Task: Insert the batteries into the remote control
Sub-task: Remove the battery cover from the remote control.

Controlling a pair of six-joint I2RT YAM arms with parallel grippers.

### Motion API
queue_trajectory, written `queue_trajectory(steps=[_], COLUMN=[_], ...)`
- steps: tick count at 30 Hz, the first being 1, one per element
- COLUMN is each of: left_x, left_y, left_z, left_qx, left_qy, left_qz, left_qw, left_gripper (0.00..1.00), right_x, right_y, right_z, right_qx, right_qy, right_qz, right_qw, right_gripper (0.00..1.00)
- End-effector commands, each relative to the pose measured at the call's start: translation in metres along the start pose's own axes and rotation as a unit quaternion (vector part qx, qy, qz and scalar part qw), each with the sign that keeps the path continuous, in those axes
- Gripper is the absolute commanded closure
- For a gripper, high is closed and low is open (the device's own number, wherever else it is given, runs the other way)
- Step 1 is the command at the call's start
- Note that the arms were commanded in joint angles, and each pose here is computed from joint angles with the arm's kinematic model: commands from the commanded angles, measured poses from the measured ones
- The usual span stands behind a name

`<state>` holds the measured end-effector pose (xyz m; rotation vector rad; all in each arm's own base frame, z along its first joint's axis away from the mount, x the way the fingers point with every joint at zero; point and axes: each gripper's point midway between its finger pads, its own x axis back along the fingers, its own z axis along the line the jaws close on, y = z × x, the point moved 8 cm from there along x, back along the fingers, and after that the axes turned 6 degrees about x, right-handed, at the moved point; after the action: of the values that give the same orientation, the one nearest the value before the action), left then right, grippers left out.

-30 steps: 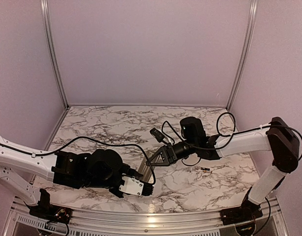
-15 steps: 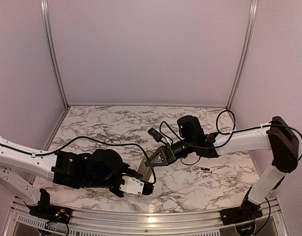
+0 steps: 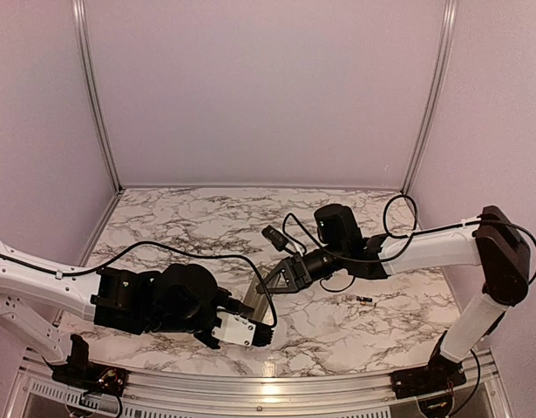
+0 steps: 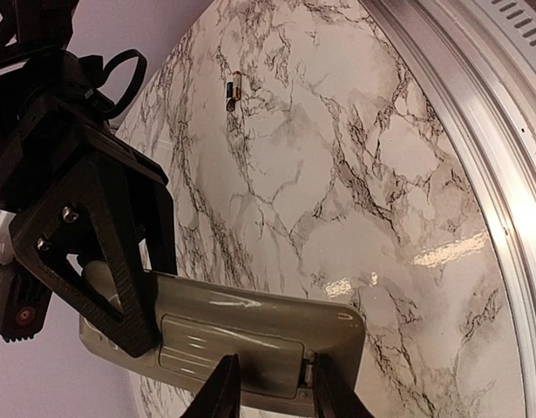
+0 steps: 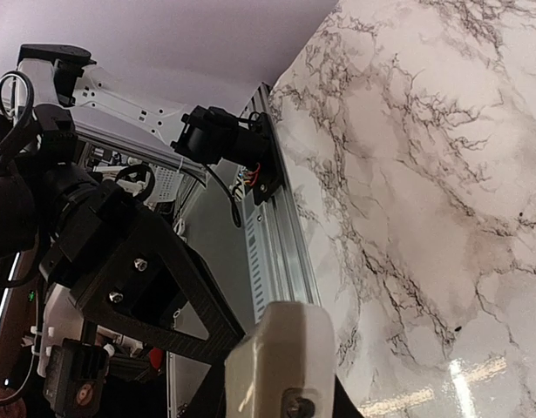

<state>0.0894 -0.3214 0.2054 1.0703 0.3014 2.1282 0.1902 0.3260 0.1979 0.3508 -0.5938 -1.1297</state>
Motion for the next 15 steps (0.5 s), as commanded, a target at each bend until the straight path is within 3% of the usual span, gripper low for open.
queue_trajectory(steps=[1,6,15], left_x=[0.002,0.008,0.021], left_y=[-0.001,0.003,0.008], left_z=[0.009,0.020,0.029], left_qx=[-0.002,0.003,0.005], left_qy=[0.035,0.074,0.110], left_qz=[0.010,0.000,-0.024], left_qw=[0.999,0.997,0.994], left_gripper=[0.72,0.80,0.83], right_x=[-0.008,-0.009,-0.012], right_y=[0.004,0.001,-0.003], right_z=[0.021,0.016,0.006], right_qx=[0.018,0.007,-0.009], right_qy=[0.064,0.064,0.051], right_qz=[0.019,0.023,0.029], right_qw=[0.998,0.998,0.998], right_gripper=[1.00,1.00,1.00])
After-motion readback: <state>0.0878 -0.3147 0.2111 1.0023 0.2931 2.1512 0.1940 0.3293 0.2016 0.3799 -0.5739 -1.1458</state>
